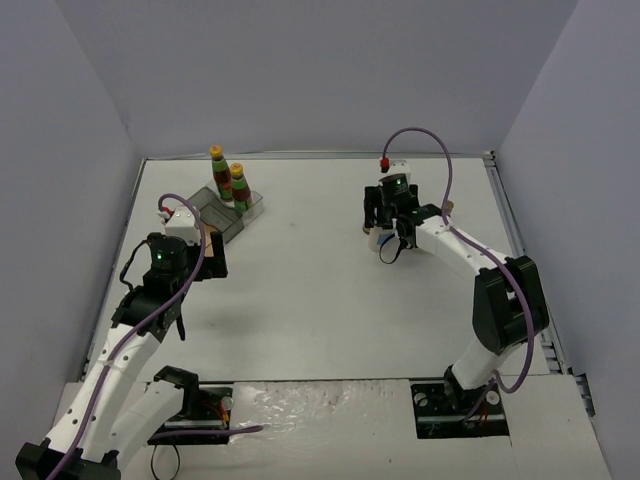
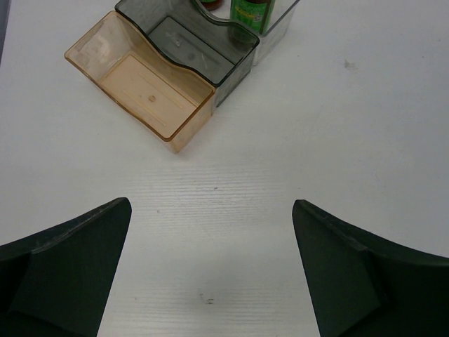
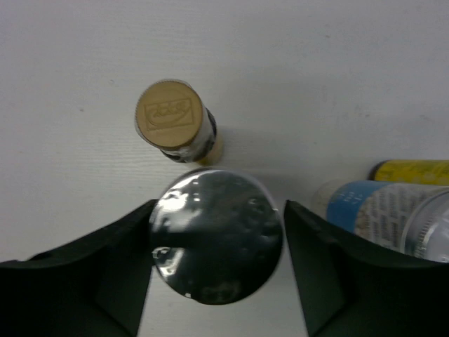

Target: Organize the condiment bottles

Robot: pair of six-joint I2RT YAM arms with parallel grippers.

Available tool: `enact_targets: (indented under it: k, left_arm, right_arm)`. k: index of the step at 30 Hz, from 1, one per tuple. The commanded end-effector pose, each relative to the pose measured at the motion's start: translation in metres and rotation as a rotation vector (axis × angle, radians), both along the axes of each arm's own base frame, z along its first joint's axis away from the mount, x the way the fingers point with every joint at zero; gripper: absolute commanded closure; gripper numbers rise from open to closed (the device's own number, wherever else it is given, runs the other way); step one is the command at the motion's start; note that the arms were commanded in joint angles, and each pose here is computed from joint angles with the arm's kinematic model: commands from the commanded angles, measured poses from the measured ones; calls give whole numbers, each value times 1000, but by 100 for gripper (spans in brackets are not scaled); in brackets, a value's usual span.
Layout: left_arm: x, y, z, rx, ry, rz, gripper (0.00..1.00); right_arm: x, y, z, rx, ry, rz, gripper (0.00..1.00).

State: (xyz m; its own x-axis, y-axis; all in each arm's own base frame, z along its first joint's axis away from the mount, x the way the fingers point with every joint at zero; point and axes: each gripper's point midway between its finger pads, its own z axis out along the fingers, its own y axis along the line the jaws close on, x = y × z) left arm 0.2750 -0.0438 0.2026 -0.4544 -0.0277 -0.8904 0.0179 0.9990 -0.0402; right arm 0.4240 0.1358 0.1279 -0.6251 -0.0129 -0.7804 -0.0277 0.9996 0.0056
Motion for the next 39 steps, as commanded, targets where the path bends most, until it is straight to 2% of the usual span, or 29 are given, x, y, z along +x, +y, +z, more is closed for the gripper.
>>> enact_targets:
  k: [1,2,5,9,22,26,30,33,36,39]
  left_arm:
    - [8,8,25,14,-88,45,3]
    - [9,9,25,12,-94,46,3]
    - [11,7,26,12,-97,42,3]
    - [13,7,25,12,-93,40,3]
    - [11,-2,30,-16,-120,-9,3]
    - [10,-10,33,-38,-139,-48,3]
    - [10,-16,31,-50,-136,-83,3]
    - [12,-24,28,-73,-117,-115,3]
    - [12,-36,27,-108,-101,-163,3]
    - [14,-45,31,-139,-84,-186,3]
  right_arm:
    - [12,6,12,31,-45,21,43]
    - [10,8,13,39,-44,34,55]
    - [-3,20,11,34,-35,84,74]
    - [-25,58,19,21,-53,209,91]
    - [-84,233,31,95,-58,710,93]
    - [-95,256,26,85,-54,780,84]
    - [-100,260,24,80,-50,800,54]
    - [-106,262,29,87,-56,825,28]
    - [-112,260,48,105,-91,831,14]
    - [-117,250,73,127,-126,805,6]
